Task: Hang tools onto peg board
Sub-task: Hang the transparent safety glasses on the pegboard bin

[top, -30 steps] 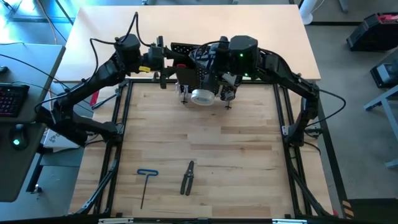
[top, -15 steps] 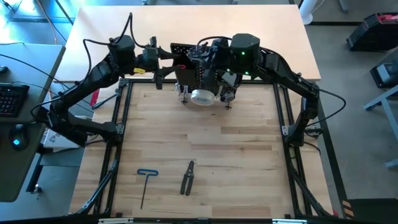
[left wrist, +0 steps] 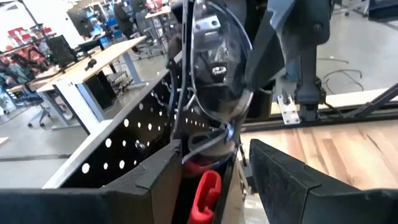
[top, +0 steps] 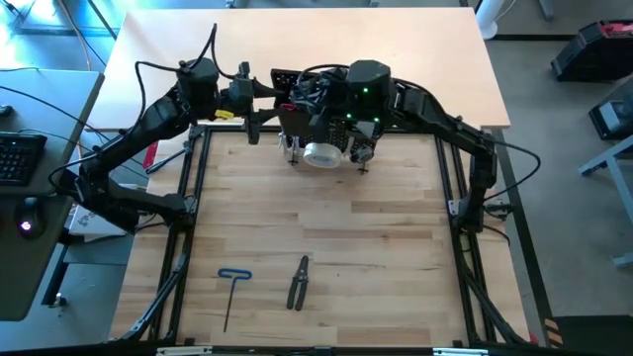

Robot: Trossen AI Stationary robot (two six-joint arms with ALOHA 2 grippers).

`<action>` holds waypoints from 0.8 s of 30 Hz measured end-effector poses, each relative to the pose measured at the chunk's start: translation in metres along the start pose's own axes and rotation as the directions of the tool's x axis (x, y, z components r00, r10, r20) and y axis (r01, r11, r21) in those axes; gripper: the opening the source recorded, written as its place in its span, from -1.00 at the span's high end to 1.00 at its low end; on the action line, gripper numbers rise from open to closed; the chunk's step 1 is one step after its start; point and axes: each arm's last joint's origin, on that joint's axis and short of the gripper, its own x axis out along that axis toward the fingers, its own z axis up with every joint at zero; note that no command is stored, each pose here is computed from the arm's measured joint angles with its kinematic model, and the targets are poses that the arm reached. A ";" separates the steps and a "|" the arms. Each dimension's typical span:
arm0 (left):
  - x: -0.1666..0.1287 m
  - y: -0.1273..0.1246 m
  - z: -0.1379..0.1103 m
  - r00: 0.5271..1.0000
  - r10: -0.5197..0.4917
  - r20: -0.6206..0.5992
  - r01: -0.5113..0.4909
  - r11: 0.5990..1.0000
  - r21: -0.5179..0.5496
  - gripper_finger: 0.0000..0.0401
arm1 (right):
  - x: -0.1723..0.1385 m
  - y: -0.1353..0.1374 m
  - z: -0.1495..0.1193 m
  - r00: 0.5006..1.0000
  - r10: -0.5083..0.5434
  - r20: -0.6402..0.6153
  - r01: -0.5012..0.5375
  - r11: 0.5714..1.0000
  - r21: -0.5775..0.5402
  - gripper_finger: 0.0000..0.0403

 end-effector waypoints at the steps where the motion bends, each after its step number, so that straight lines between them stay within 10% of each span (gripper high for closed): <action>1: 0.000 0.000 0.000 1.000 0.002 -0.005 -0.002 1.000 0.004 0.11 | 0.000 0.000 0.000 1.000 -0.006 0.001 0.006 1.000 0.000 0.94; 24: 0.006 0.002 -0.004 0.999 0.041 -0.036 -0.040 0.999 0.022 0.11 | 0.001 -0.011 -0.004 0.998 -0.034 -0.047 0.036 0.998 0.048 0.94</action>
